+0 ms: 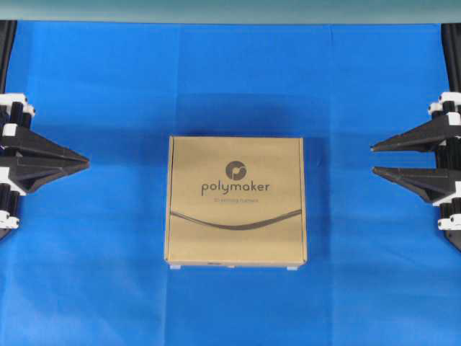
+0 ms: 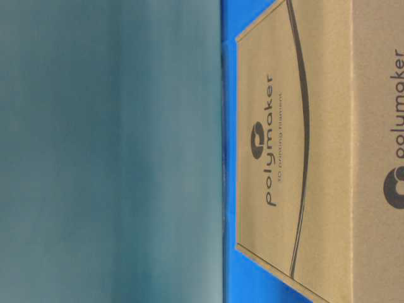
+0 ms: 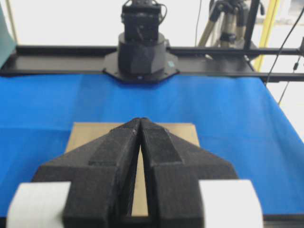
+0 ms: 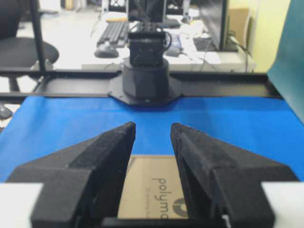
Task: Lift up the cardboard box by clamping it between your arms.
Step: 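Move both grippers inward toward the left and right sides of the polymaker box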
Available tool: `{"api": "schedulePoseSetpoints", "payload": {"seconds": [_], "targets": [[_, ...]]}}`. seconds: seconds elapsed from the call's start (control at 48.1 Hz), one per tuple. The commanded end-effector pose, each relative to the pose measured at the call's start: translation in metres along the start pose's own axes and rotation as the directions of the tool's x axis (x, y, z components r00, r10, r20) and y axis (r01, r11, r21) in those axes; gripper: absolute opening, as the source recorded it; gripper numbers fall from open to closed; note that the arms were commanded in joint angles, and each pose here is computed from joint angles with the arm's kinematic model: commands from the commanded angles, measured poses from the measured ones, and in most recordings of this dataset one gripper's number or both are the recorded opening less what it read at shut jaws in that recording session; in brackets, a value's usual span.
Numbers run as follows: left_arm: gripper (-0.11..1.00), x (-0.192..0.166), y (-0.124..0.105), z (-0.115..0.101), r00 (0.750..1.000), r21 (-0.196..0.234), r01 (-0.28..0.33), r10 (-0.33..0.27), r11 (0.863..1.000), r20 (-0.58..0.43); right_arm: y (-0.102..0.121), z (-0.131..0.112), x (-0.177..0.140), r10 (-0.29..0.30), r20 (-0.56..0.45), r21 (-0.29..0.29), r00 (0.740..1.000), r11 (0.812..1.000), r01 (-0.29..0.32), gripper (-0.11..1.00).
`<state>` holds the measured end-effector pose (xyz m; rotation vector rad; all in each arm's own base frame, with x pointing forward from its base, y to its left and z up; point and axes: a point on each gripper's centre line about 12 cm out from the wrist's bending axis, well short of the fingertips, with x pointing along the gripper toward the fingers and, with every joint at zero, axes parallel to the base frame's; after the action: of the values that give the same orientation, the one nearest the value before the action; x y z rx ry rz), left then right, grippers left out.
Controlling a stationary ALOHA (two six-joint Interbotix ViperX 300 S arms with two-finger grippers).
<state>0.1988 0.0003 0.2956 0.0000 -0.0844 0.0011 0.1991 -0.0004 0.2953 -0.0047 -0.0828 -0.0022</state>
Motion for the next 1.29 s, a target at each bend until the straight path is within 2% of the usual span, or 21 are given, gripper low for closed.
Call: {"api": "schedulePoseSetpoints", "payload": {"seconds": [0.0,0.062,0.104,0.229,0.354,0.52,0.624,0.707,0.811,0.895,0.957,0.999,1.165,1.269], "targets": [[0.05,0.004,0.002,-0.002,1.000,-0.006,-0.010,0.009,1.000,-0.028,-0.001,0.000,0.003,-0.008,-0.011,0.028,1.000,1.000,0.009,0.14],[0.05,0.005,0.003,-0.004,0.998,-0.027,-0.013,0.011,1.000,-0.054,-0.002,-0.006,0.005,-0.016,-0.080,0.063,0.997,0.998,0.021,0.15],[0.02,0.007,0.002,-0.006,0.997,-0.041,-0.013,0.010,0.999,-0.074,-0.002,-0.010,0.007,-0.014,-0.141,0.081,0.990,0.996,0.026,0.11],[0.00,0.010,0.003,-0.012,0.992,-0.060,-0.018,0.011,0.998,-0.124,-0.002,-0.023,0.010,-0.006,-0.317,0.087,0.949,0.996,0.035,0.03],[0.00,0.015,0.003,-0.020,0.983,-0.057,-0.023,0.013,0.998,-0.185,-0.001,-0.036,0.014,0.006,-0.490,0.086,0.872,0.995,0.041,0.04],[0.00,0.022,0.004,-0.037,0.947,-0.060,-0.037,0.016,0.998,-0.321,0.001,-0.056,0.019,0.018,-0.662,0.077,0.750,0.996,0.044,0.07],[0.03,0.024,0.005,-0.043,0.931,-0.058,-0.047,0.022,0.997,-0.366,0.001,-0.064,0.023,0.021,-0.713,0.072,0.701,0.996,0.044,0.16],[0.16,0.024,0.005,-0.046,0.922,-0.053,-0.046,0.022,0.998,-0.387,0.001,-0.071,0.024,0.020,-0.739,0.065,0.673,0.997,0.041,0.32],[0.47,0.025,0.005,-0.053,0.906,-0.047,-0.046,0.022,0.998,-0.422,0.000,-0.080,0.026,0.016,-0.773,0.061,0.634,0.997,0.049,0.61],[0.71,0.027,0.006,-0.066,0.874,-0.052,-0.055,0.022,0.997,-0.486,0.000,-0.091,0.026,0.018,-0.805,0.053,0.594,0.998,0.043,0.85],[0.84,0.029,0.006,-0.078,0.843,-0.050,-0.058,0.022,0.997,-0.538,0.000,-0.098,0.028,0.016,-0.820,0.048,0.572,0.998,0.040,0.96],[0.88,0.031,0.006,-0.084,0.825,-0.049,-0.062,0.023,0.997,-0.564,-0.002,-0.104,0.029,0.013,-0.833,0.046,0.554,0.998,0.046,0.99],[0.88,0.041,0.006,-0.113,0.760,-0.044,-0.066,0.021,0.997,-0.650,-0.004,-0.126,0.031,0.005,-0.868,0.029,0.496,0.999,0.041,1.00],[0.88,0.049,0.007,-0.127,0.731,-0.042,-0.070,0.023,0.997,-0.682,-0.004,-0.138,0.035,0.002,-0.878,0.017,0.478,0.999,0.028,1.00]]}}
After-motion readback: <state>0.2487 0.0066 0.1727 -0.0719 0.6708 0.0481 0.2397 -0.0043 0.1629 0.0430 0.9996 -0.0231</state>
